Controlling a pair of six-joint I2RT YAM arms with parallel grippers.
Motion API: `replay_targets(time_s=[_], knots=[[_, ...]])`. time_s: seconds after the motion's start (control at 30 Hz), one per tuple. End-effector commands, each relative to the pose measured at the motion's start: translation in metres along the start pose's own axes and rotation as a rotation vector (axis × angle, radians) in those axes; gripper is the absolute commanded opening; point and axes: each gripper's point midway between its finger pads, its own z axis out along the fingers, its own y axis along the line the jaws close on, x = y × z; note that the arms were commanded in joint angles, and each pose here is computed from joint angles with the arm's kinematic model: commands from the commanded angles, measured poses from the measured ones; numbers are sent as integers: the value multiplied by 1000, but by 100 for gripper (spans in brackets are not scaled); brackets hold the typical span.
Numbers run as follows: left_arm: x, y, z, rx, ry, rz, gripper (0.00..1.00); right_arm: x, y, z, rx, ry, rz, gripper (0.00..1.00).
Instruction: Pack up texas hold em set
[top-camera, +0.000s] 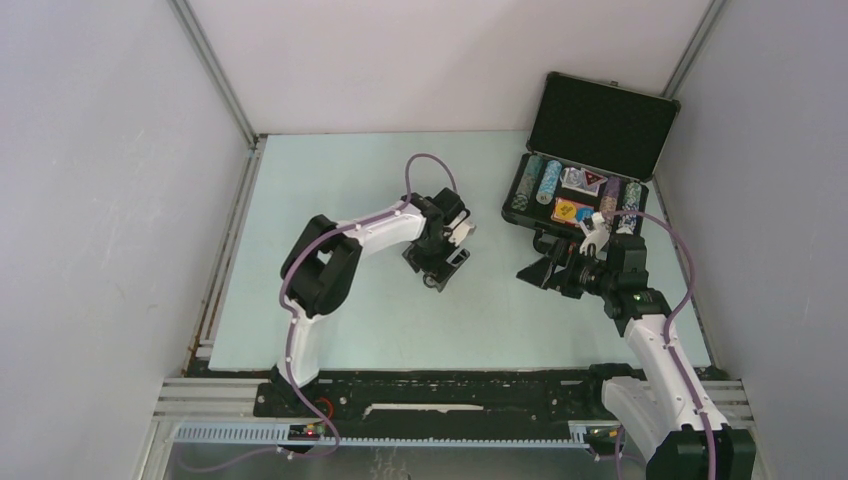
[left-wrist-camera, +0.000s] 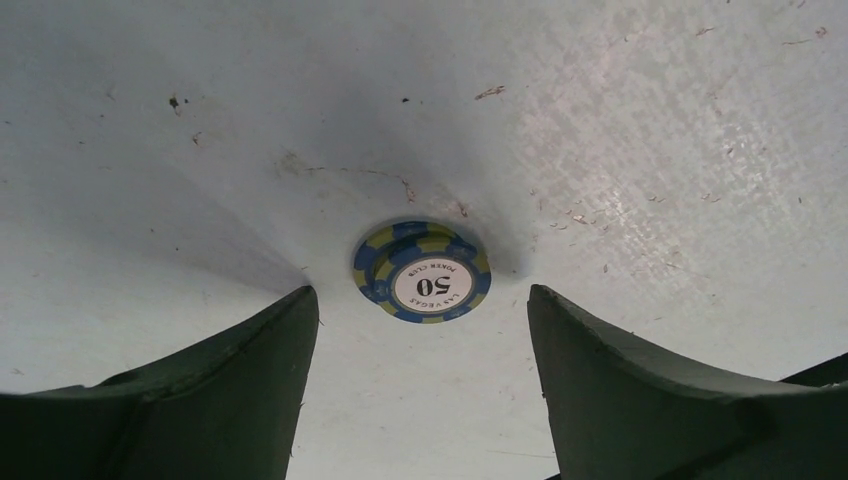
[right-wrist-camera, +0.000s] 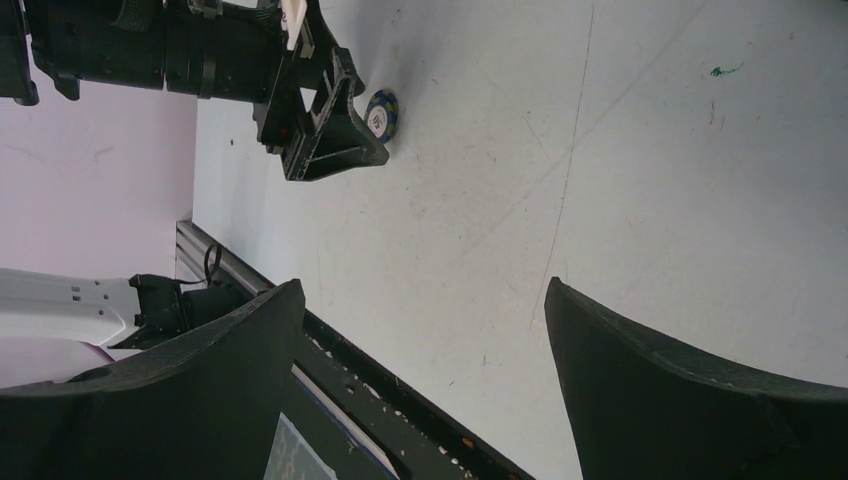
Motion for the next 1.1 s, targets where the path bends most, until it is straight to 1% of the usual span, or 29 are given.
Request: replay_targets(time_s=[0.0, 0.13, 0.3, 0.5, 0.67, 0.83, 0.97, 1.07], knots=[[-2, 3, 4, -39, 19, 3, 82, -5, 3, 0, -27, -17, -36, 100], [-2, 1, 5, -60, 26, 11, 79, -4, 3, 1, -29, -16, -34, 100], [1, 1, 6, -101, 37, 19, 70, -5, 3, 1, -26, -16, -31, 100], [4, 5, 6, -139, 41, 29, 64, -4, 1, 2, -22, -14, -29, 100], [-1, -2, 6, -98, 15, 30, 62, -5, 0, 2, -14, -15, -29, 100], [-2, -5, 9, -79, 17, 29, 55, -4, -1, 3, -11, -10, -24, 100], [-2, -4, 10, -84, 19, 29, 54, -5, -2, 3, -9, -12, -25, 100], [-1, -3, 9, -91, 16, 29, 50, -5, -2, 3, -10, -12, -25, 100]])
